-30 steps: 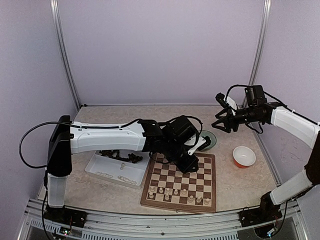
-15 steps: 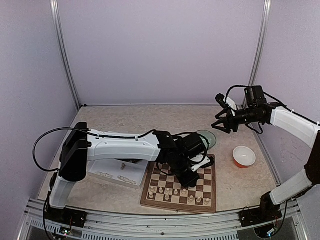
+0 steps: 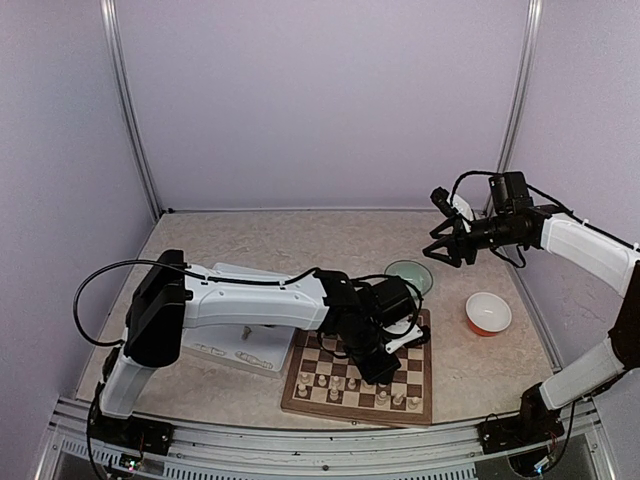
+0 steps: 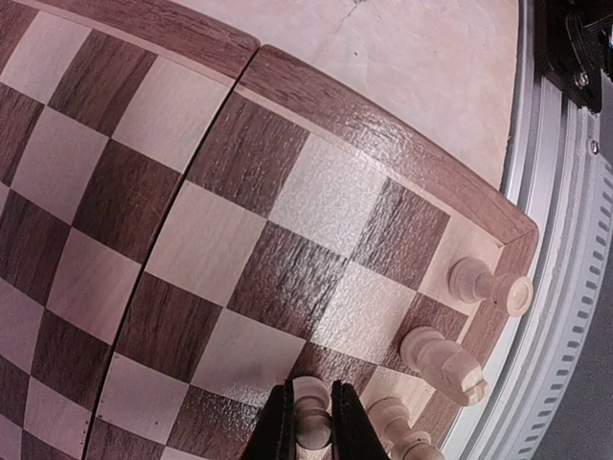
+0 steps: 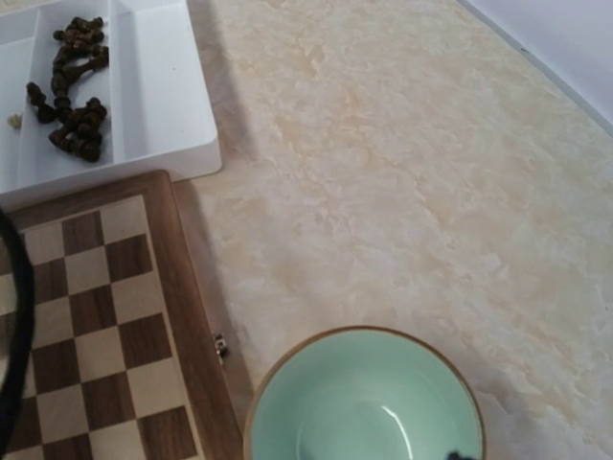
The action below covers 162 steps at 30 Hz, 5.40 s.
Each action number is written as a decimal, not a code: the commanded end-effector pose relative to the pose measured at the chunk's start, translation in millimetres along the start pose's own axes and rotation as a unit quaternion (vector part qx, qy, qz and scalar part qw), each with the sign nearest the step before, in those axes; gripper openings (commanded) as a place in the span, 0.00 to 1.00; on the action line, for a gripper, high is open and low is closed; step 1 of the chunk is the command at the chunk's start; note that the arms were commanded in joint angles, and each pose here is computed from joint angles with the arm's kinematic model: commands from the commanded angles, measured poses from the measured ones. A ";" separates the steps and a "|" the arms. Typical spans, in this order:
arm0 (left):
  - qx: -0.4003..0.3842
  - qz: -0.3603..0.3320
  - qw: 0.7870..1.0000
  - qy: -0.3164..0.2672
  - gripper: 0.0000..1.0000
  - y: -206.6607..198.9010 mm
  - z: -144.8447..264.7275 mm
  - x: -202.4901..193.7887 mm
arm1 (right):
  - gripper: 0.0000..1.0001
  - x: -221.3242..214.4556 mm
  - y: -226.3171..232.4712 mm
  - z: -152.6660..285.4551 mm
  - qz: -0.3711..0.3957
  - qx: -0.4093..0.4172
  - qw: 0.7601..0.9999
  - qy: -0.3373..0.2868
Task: Set up the chess pieces on the board
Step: Place the pawn at f2, then pick up the pawn from the storage box, then pass from the left arm to the right
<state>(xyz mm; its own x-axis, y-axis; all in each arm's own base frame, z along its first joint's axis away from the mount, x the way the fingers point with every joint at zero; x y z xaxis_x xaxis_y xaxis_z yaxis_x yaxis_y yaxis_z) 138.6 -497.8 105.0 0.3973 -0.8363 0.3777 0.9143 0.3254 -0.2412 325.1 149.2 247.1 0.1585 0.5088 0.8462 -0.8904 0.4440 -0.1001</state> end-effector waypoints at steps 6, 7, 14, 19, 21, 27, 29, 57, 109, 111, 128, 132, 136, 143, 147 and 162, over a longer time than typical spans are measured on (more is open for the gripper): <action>-0.015 -0.014 1.000 0.010 0.08 -8.5 -7.1 1.9 | 0.61 -4.6 0.1 -1.3 -0.004 0.010 1.000 -0.001; -0.015 -0.014 1.000 0.010 0.09 -8.5 -7.4 1.8 | 0.61 -4.8 0.2 -1.4 -0.004 0.010 1.000 -0.001; -0.024 -0.017 0.999 0.020 0.14 -12.1 -10.4 -0.6 | 0.61 -5.4 0.3 -2.0 -0.005 0.011 1.000 0.000; -0.030 -0.018 0.999 0.020 0.15 -14.1 -8.2 0.0 | 0.62 -5.4 0.3 -2.1 -0.005 0.012 1.000 0.000; -0.030 -0.018 0.999 0.020 0.16 -14.6 -7.9 -0.4 | 0.61 -4.7 0.2 -1.8 -0.005 0.012 1.000 0.000; -0.024 -0.017 0.999 0.022 0.21 -13.1 -6.0 -1.2 | 0.62 -4.5 0.4 -1.7 -0.005 0.012 1.000 -0.001; -0.017 -0.017 1.000 0.018 0.23 -11.9 -3.7 0.4 | 0.62 -4.5 0.7 -1.7 -0.006 0.013 1.000 -0.001; 0.295 0.334 0.881 -0.158 0.42 131.4 142.7 -131.6 | 0.62 -4.2 3.9 -2.9 -0.007 0.029 1.000 -0.004; 0.090 0.318 0.934 -0.134 0.10 129.6 148.4 -128.1 | 0.48 17.5 66.9 -32.4 0.106 0.166 0.980 0.007; 0.055 0.293 0.945 -0.133 0.10 115.6 155.1 -112.4 | 0.47 21.0 84.3 -43.8 0.147 0.175 0.973 0.027; -0.201 0.205 0.945 -0.157 0.11 50.9 150.6 -40.6 | 0.57 40.9 179.6 -82.9 0.342 0.197 0.917 0.058; -0.225 0.207 0.938 -0.161 0.11 49.5 146.3 -36.9 | 0.58 43.2 197.2 -87.1 0.358 0.210 0.908 0.055; -0.238 0.204 0.935 -0.163 0.11 47.3 144.4 -34.5 | 0.57 42.4 215.2 -92.6 0.379 0.213 0.898 0.060; -0.245 0.210 0.933 -0.157 0.11 49.0 137.2 -38.5 | 0.41 29.8 232.3 -104.5 0.418 0.199 0.882 0.091; -0.249 0.213 0.932 -0.157 0.11 50.8 137.2 -41.2 | 0.31 24.6 232.7 -108.4 0.427 0.183 0.879 0.107; -0.149 0.215 0.940 -0.220 0.35 70.2 151.5 -42.3 | 0.01 38.9 223.3 -97.4 0.386 0.147 0.908 0.074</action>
<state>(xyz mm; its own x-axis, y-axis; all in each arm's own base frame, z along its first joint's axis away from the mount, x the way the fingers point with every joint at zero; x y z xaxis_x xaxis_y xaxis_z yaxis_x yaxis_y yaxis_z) 187.2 -380.1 194.3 0.8071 -0.4543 0.3770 0.5479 0.3386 -0.7649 174.8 342.0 191.8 -0.5664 0.7066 0.4241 -0.8054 -0.3656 -0.4665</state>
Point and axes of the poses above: each gripper's point midway between its finger pads, its own z axis back along the fingers, its own y axis along the line the jaws close on, x = y × z, the point moved 5 cm from there along z, back along the fingers, and after that the axes turned 3 degrees about z, right-handed, at the moved point
